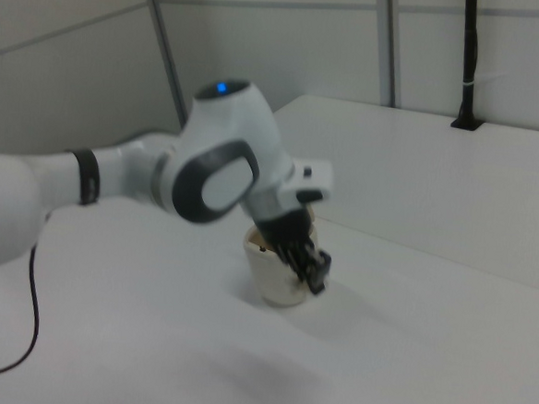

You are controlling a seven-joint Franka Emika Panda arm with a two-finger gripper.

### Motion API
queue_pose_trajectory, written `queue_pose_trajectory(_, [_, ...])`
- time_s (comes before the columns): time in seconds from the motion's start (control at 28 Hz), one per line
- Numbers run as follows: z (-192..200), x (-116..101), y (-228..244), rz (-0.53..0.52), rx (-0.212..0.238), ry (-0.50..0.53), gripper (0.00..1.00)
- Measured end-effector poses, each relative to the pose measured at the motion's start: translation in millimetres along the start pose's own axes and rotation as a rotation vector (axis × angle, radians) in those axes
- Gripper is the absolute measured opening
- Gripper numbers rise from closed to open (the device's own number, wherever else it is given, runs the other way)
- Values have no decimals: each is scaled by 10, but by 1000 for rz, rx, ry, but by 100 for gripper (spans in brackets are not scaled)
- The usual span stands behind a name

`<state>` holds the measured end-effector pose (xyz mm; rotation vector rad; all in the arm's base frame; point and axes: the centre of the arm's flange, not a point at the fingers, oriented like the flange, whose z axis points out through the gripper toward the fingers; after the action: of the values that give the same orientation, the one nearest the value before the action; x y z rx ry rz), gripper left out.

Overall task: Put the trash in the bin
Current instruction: 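Lift the paper ball and carry it over the cream bin opening, then open the gripper to drop the paper ball into the bin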

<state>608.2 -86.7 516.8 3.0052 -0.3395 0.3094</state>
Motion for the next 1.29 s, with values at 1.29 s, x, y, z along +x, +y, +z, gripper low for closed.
queue_pose_trajectory(1.29, [504,438,-1874,186,79,177,56])
